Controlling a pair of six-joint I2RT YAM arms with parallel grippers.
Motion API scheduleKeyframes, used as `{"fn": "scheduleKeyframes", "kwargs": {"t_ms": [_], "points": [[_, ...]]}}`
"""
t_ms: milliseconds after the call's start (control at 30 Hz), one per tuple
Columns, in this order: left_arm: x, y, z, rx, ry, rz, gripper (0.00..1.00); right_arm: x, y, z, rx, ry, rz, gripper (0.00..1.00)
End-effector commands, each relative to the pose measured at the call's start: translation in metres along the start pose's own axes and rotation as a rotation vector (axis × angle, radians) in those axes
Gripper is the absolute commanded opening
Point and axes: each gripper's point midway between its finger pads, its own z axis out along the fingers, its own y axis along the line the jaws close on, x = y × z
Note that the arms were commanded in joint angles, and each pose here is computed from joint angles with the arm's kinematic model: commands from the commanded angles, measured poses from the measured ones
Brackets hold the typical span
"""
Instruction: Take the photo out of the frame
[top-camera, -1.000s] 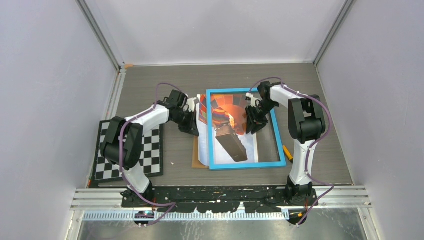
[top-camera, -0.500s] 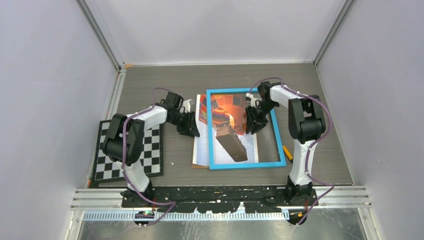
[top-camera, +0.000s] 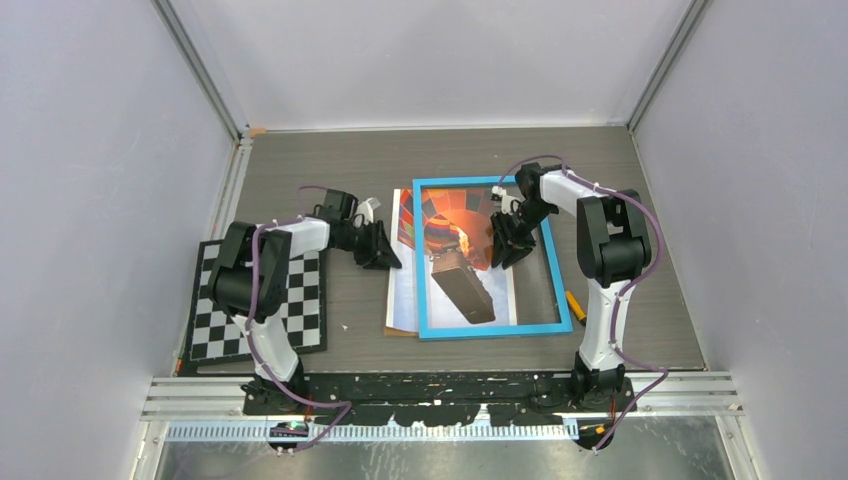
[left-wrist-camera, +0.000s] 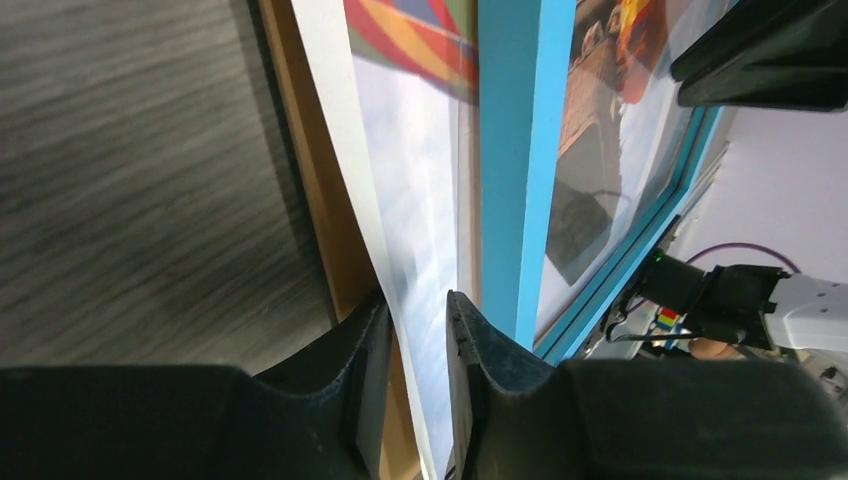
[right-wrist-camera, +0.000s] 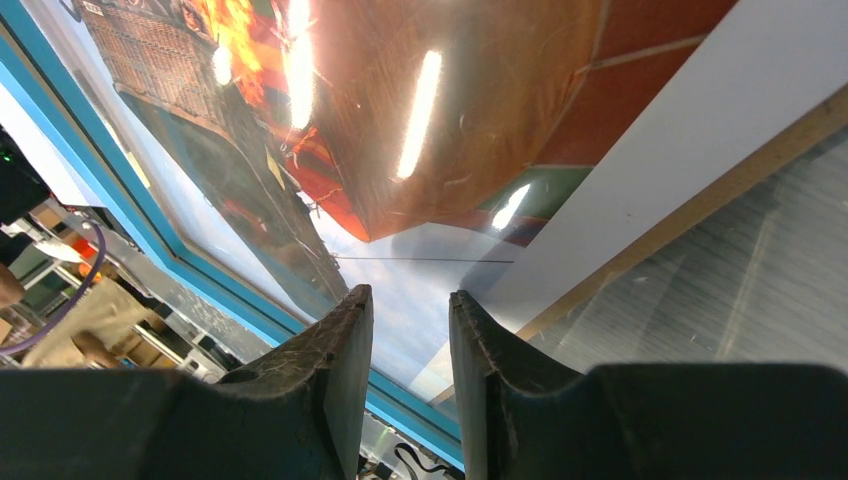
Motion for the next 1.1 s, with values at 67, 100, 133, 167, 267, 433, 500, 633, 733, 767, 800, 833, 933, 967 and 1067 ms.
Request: {"fn": "scheduleKeyframes", "kwargs": {"t_ms": [67,100,133,167,267,433,500,633,733,767,800,833,933,967,1067], "points": [[-0.035,-0.016,0.012,0.096,-0.087,0.035,0.26,-0.003,-0.009,0.012,0.035,-0.020,-0.042,0.40],[-0.039,-0.015,0.014,0.090,-0.096,0.041,0.26,-0.003,-0.008,0.012,0.033,-0.019,-0.042,0.40],[-0.044,-0.012,0.016,0.081,-0.103,0.042,0.25,-0.003,-0.008,0.012,0.030,-0.020,-0.041,0.40],[-0.047,-0.010,0.019,0.076,-0.109,0.042,0.25,-0.004,-0.007,0.012,0.023,-0.022,-0.040,0.40],[-0.059,-0.007,0.026,0.071,-0.120,0.033,0.25,-0.009,0.001,0.006,-0.004,-0.038,-0.044,0.42],[-0.072,0.003,0.027,0.037,-0.130,0.001,0.10,-0.023,0.013,-0.034,-0.095,-0.118,-0.016,0.52],[-0.076,0.007,0.021,0.025,-0.146,-0.003,0.03,-0.024,0.012,-0.062,-0.134,-0.168,0.017,0.57],[-0.081,0.009,0.011,-0.009,-0.163,0.022,0.00,-0.014,-0.016,-0.111,-0.110,-0.252,0.094,0.66],[-0.082,0.009,0.009,-0.019,-0.162,0.032,0.00,0.004,-0.055,-0.124,-0.006,-0.243,0.171,0.67],[-0.083,0.008,0.008,-0.018,-0.163,0.034,0.00,0.011,-0.067,-0.124,0.025,-0.229,0.197,0.68],[-0.083,0.007,0.007,-0.015,-0.164,0.037,0.00,0.016,-0.076,-0.122,0.048,-0.214,0.218,0.70],[-0.084,0.005,0.006,-0.014,-0.167,0.040,0.00,0.020,-0.083,-0.118,0.067,-0.196,0.236,0.70],[-0.086,0.001,0.003,-0.007,-0.172,0.048,0.00,0.025,-0.092,-0.106,0.069,-0.162,0.271,0.72],[-0.086,-0.001,0.002,-0.003,-0.173,0.051,0.00,0.023,-0.092,-0.101,0.049,-0.159,0.280,0.72],[-0.087,-0.006,-0.001,0.012,-0.175,0.067,0.00,0.018,-0.093,-0.087,0.006,-0.144,0.301,0.72]]}}
